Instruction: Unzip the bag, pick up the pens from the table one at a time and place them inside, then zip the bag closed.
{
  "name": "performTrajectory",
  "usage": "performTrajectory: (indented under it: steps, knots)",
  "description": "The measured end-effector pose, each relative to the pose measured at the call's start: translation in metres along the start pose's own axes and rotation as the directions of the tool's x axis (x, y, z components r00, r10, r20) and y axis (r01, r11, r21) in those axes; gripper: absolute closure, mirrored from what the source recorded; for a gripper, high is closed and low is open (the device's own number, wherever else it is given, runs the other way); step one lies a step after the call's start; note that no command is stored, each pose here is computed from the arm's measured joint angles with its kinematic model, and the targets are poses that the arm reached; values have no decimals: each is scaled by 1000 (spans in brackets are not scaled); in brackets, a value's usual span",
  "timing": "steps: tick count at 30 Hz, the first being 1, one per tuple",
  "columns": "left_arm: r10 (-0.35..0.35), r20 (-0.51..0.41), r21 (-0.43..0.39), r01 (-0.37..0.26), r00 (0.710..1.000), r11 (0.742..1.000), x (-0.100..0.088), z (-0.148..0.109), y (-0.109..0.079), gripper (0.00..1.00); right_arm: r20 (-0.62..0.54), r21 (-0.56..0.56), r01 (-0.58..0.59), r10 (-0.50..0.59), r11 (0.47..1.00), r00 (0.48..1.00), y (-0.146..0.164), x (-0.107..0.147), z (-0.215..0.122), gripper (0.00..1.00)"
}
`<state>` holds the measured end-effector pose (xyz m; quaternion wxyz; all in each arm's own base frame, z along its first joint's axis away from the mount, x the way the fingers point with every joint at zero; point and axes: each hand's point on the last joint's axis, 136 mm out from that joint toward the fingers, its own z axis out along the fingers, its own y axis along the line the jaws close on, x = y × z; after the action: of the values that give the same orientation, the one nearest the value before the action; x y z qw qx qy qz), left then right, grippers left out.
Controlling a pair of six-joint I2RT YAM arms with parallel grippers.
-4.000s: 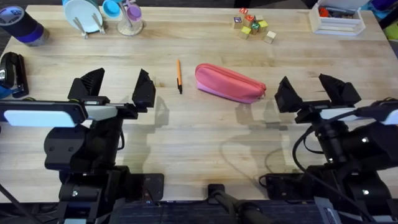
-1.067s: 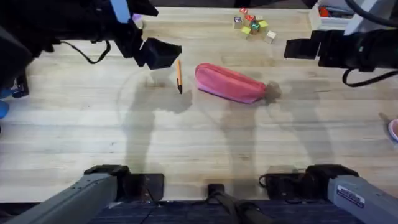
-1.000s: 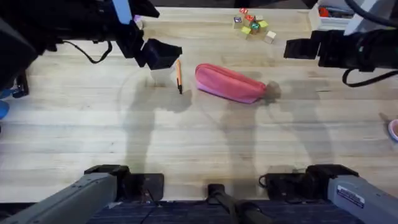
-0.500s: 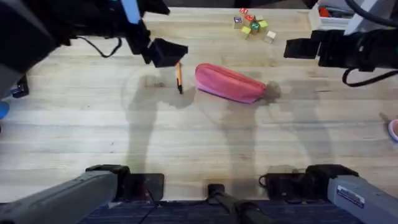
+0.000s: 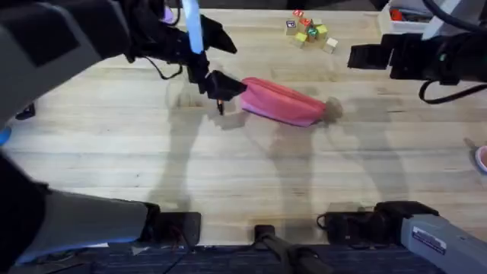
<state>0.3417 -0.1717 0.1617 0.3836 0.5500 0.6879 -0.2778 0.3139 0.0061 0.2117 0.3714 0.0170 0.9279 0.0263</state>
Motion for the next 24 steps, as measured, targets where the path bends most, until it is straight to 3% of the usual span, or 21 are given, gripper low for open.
performTrajectory:
  steps: [10, 24]
  knots:
    - [-36, -1, 100, 36, 999, 994, 27, 45, 0, 7, 0, 0, 14, -14, 1000, 1000, 0, 0, 0, 6]
    - [-46, 11, 125, 45, 999, 991, 44, 66, 5, 17, 0, 0, 18, -18, 1000, 1000, 0, 0, 0, 5]
